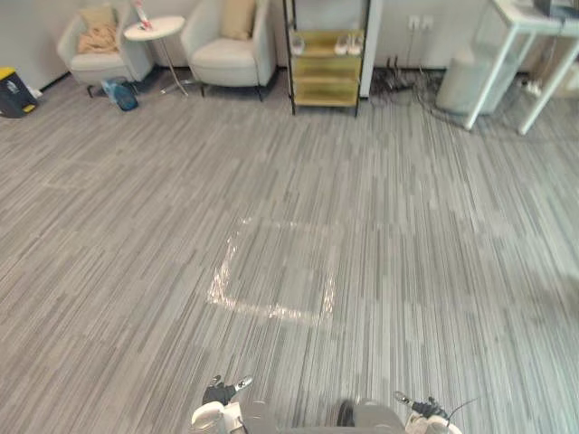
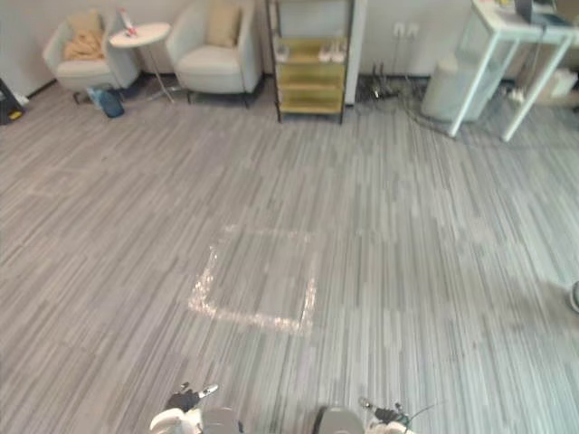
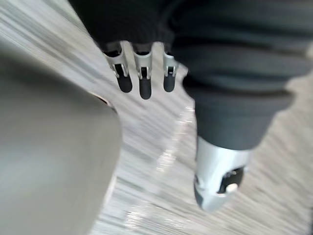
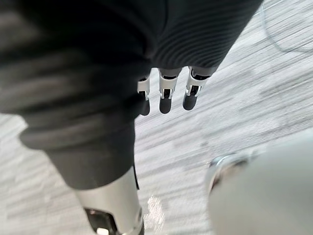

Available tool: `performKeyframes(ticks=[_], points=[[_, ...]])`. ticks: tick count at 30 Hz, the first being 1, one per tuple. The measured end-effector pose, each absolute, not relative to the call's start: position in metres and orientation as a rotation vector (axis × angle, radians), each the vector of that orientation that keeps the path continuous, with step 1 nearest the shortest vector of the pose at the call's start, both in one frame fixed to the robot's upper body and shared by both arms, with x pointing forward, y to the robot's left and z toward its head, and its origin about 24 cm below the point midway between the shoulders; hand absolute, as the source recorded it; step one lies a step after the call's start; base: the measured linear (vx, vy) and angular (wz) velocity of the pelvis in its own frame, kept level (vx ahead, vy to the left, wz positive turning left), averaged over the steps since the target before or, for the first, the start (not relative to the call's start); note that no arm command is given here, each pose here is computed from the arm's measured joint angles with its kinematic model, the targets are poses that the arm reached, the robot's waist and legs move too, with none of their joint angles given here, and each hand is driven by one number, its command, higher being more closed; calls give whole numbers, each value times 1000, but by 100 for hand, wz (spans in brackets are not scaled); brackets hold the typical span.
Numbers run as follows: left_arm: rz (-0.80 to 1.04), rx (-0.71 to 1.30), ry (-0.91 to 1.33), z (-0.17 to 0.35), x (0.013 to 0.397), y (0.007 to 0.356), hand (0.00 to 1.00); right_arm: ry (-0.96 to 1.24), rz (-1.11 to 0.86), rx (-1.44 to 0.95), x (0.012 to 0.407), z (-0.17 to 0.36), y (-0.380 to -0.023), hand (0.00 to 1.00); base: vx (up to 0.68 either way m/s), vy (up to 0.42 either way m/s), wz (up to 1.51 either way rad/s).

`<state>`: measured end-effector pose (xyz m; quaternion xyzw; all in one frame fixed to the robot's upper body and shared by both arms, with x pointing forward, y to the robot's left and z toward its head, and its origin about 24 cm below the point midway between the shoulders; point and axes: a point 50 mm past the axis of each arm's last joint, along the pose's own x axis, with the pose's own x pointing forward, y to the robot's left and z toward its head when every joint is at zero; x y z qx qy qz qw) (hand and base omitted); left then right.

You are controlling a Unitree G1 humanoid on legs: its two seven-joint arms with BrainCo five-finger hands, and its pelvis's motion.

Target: Pick up cushions and gather them together orderly.

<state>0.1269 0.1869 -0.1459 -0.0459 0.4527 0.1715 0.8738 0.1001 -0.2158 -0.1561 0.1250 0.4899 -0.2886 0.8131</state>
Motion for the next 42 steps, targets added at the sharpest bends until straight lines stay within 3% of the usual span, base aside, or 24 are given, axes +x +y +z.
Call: performKeyframes(ticks=[12, 28, 34, 42], points=[[274, 11, 992, -149, 129, 197, 0, 1080, -583, 295, 96, -161, -199, 0, 593, 210, 8], [192, -102, 995, -151, 136, 152, 0, 1001, -640, 282, 100, -153, -221, 0, 468, -131, 39], [194, -109, 915, -142, 150, 154, 0, 1009, -606, 287, 103, -154, -210, 0, 340, -21, -24], [221, -63, 969, -148, 138, 170, 0, 1071, -597, 326, 87, -161, -191, 0, 280, 153, -34]])
